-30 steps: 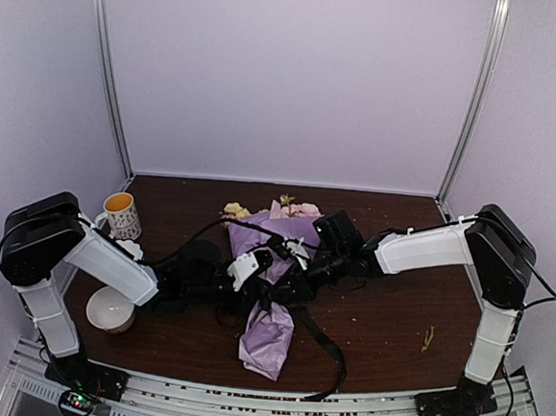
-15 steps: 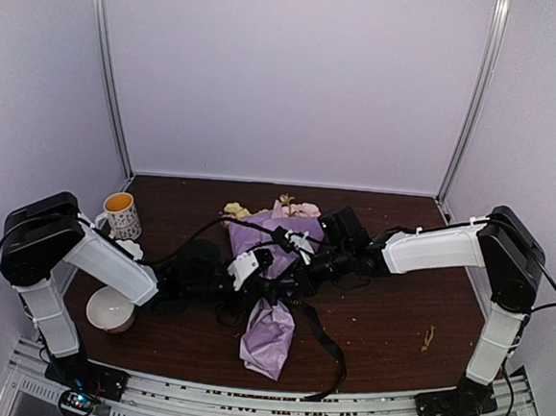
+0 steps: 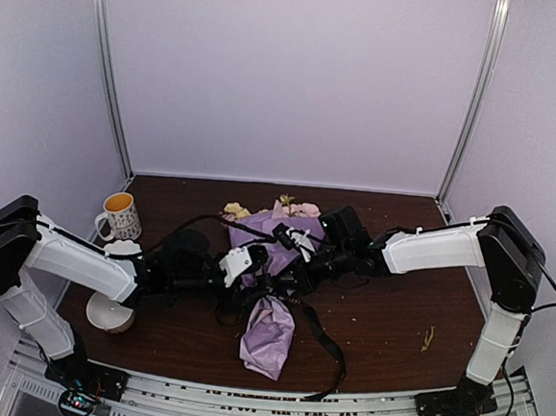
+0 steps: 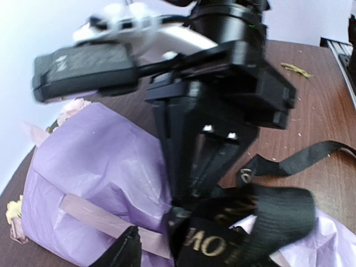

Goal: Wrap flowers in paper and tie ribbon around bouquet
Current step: Cross the half-tied ribbon over the folded bouquet, then tie the half-tied ribbon to the quarter-folded wrapping paper.

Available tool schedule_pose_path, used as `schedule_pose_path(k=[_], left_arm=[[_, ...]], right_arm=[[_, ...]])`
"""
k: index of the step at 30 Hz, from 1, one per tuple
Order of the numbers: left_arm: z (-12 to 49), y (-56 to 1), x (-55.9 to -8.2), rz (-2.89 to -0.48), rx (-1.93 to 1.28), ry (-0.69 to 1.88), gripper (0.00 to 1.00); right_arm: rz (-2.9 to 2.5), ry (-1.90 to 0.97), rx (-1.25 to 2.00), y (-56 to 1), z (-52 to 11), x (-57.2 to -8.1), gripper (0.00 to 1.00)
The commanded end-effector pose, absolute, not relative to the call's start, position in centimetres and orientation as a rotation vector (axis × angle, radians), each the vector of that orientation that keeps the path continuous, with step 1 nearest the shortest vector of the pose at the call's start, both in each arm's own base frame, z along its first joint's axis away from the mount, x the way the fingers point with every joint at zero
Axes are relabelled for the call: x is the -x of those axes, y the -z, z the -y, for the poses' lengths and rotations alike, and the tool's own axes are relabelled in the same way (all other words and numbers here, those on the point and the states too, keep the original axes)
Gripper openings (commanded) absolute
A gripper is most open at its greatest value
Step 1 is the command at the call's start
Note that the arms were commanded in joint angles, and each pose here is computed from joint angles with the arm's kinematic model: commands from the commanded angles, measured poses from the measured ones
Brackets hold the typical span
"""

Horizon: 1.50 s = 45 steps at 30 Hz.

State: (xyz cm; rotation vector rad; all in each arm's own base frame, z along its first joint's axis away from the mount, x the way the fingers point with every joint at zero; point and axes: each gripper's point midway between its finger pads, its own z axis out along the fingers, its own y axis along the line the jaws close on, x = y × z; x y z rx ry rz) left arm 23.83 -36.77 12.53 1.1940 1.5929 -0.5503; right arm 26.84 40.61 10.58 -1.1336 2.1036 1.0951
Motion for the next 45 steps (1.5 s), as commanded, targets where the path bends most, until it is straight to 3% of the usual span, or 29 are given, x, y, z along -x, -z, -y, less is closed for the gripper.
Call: schedule_pose_path(k=[1,7,24,27,32,45], left_arm=[[37.5,-12.2,-22.0,-1.548,-1.340,0.445,0.57],[38.3,-13.5,-23.0,-1.516,-1.277,0.398,0.57],[42.8,-15.5,-22.0,-1.445,-1.353,0.596,0.57],[43.1,-14.8,-22.3,-1.478,-1.357,0.591,0.45],[42.6,-14.6,-22.9,-1.521,-1.314,0.575,0.00],[36.0,-13.2,-25.2,-1.687,-1.015,0.627,0.00]], right_arm=[[-2.076,-1.092,1.095,-11.8,-40.6,-27.1,0.00],[-2.082,-1.095,1.092,-11.7,-40.6,-27.0,0.00],[-2.092,-1.095,1.080,-11.4,-40.5,-26.9,0.01],[-2.093,-1.098,1.071,-11.5,-40.5,-27.0,0.01],[-2.108,-1.087,1.034,-11.6,-40.3,-27.4,0.01],[-2.164,-1.056,0.798,-11.7,-38.8,-30.3,0.01]])
